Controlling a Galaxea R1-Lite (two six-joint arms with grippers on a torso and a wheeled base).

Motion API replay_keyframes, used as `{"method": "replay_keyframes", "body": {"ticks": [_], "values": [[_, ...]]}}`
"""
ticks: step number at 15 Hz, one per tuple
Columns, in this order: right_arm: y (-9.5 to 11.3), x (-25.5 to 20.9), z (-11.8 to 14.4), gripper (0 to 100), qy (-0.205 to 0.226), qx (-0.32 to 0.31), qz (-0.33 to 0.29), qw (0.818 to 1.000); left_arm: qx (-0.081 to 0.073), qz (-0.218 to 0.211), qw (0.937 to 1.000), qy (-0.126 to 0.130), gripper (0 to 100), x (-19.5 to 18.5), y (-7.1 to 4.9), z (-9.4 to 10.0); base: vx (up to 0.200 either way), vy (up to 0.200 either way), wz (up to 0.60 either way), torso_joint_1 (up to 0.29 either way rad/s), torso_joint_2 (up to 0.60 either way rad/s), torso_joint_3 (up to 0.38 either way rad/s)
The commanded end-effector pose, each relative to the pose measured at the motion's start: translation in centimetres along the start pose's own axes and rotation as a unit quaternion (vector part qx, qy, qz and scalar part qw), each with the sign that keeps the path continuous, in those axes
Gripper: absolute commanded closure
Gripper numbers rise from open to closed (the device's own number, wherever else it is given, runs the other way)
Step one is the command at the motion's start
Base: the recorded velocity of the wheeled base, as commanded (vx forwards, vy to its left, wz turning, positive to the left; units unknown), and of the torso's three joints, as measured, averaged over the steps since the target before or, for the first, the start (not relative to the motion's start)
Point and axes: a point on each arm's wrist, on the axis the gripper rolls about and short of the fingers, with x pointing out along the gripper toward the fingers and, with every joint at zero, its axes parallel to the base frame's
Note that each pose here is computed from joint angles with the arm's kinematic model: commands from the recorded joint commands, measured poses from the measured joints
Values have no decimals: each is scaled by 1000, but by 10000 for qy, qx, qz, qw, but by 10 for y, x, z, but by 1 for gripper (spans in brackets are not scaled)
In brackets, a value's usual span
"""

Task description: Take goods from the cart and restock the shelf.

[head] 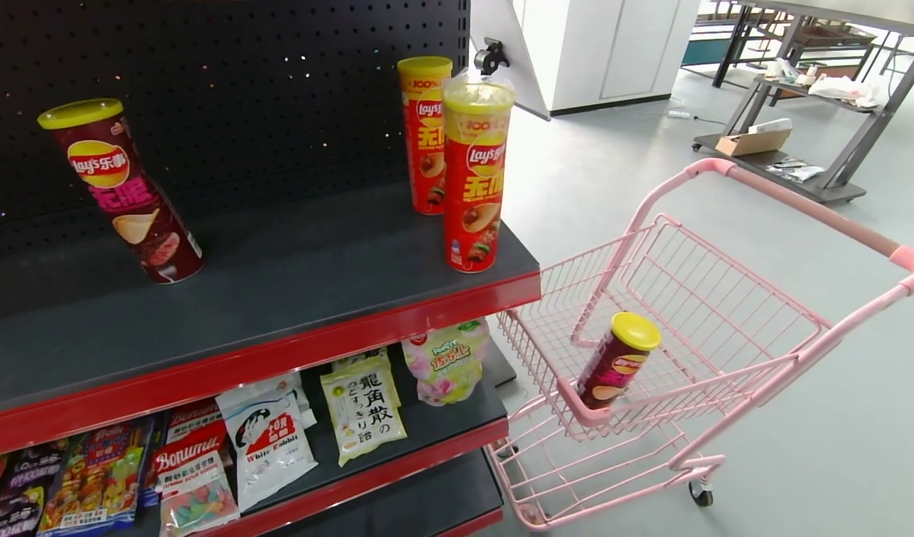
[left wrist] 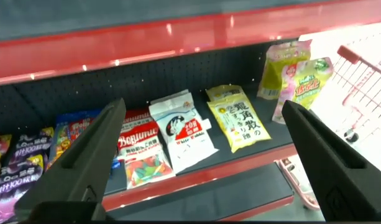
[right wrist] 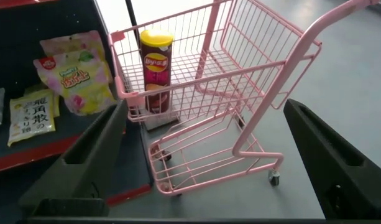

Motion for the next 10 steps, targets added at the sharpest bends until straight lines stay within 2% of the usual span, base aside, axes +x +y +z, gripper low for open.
{"method": "replay_keyframes", "body": {"ticks": [1, 10], "values": [[0, 0, 0, 0, 4, -2, 6, 10000, -1, 4, 10000, 5, 0, 0, 0, 0, 0, 0, 0, -149, 408, 251], [0, 0, 0, 0, 4, -25, 6, 10000, -1, 4, 10000, 5, 0, 0, 0, 0, 0, 0, 0, -167, 523, 350]]}}
